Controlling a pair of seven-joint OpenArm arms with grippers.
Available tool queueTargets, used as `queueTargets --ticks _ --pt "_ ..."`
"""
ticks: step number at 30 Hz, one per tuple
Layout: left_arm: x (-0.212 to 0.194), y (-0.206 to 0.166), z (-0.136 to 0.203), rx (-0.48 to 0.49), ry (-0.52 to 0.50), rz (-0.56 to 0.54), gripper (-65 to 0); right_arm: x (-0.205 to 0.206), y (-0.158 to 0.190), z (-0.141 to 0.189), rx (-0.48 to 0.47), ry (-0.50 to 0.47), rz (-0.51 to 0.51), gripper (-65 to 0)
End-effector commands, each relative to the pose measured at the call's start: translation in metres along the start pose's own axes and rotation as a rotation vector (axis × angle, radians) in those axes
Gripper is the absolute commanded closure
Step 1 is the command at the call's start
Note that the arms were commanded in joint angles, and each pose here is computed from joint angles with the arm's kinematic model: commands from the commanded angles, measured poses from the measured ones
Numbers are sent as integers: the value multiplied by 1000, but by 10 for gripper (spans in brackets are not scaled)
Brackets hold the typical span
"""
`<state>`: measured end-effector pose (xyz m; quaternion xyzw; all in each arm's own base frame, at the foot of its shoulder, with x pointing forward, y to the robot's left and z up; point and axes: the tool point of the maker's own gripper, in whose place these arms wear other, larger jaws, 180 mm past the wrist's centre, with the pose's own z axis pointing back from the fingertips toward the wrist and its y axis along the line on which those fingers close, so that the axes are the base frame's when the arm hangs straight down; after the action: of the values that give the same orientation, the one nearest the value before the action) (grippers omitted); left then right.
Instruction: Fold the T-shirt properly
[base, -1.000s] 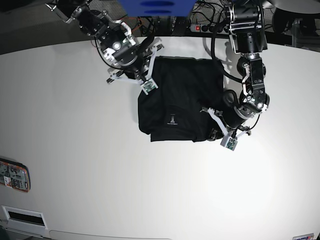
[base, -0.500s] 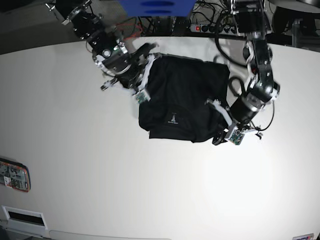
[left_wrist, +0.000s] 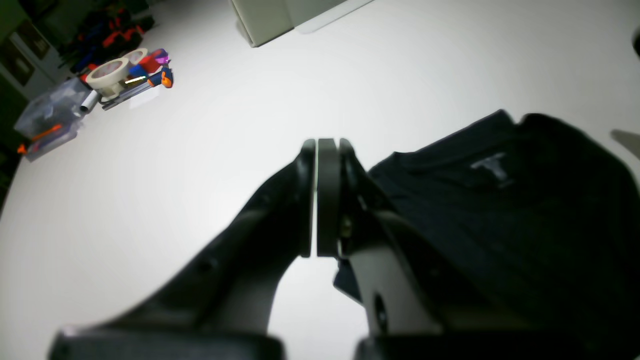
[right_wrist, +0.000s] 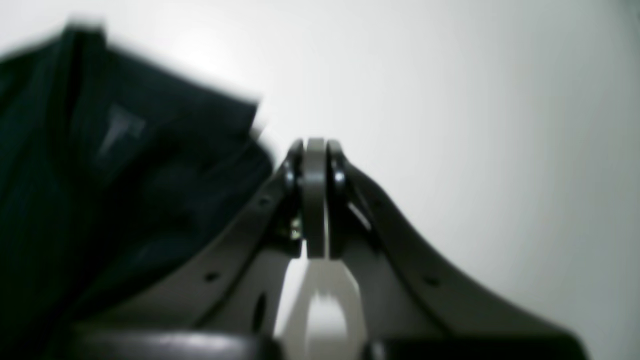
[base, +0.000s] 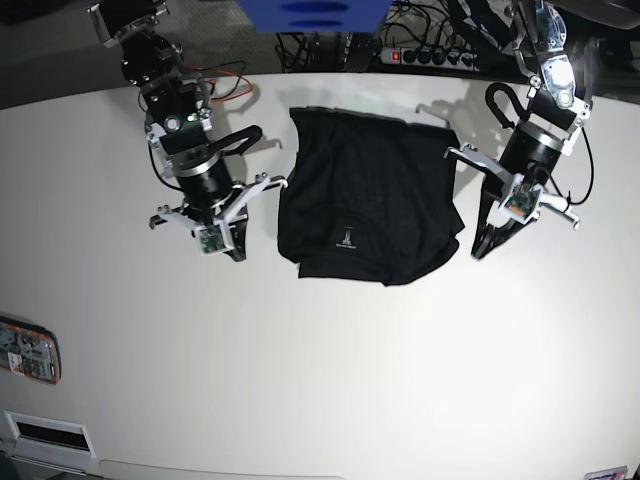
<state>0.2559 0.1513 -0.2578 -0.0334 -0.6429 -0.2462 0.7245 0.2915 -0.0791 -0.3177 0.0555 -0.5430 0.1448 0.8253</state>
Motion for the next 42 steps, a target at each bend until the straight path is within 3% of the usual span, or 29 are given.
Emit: queueTargets --ticks 1,6,8,12,16,20,24,28,36,42 --pt "21 2 4 7 -102 5 0 33 -12 3 -28 -150 11 0" --pt "36 3 30 32 -272 44 0 109 -41 36 -111 -618 35 0" --pt "41 9 39 65 -370 76 0 109 -51 53 -155 -705 70 0" --pt "46 23 66 155 -567 135 0 106 -50 86 -194 -822 246 0" --pt "23 28 88 251 -641 134 0 85 -51 106 -257 -853 427 0" --pt "-22 31 95 337 -434 2 0 60 -57 133 -323 -883 557 0" --pt "-42 23 104 324 -335 -40 0 30 -61 154 -317 -902 595 0" --pt "-49 14 108 294 -296 -44 0 0 -57 164 -285 -858 583 0" --pt "-76 3 147 59 -90 -158 0 -40 -44 190 -224 -716 550 0" --pt "-88 -9 177 -19 11 -149 0 -60 -36 210 -189 -625 529 0"
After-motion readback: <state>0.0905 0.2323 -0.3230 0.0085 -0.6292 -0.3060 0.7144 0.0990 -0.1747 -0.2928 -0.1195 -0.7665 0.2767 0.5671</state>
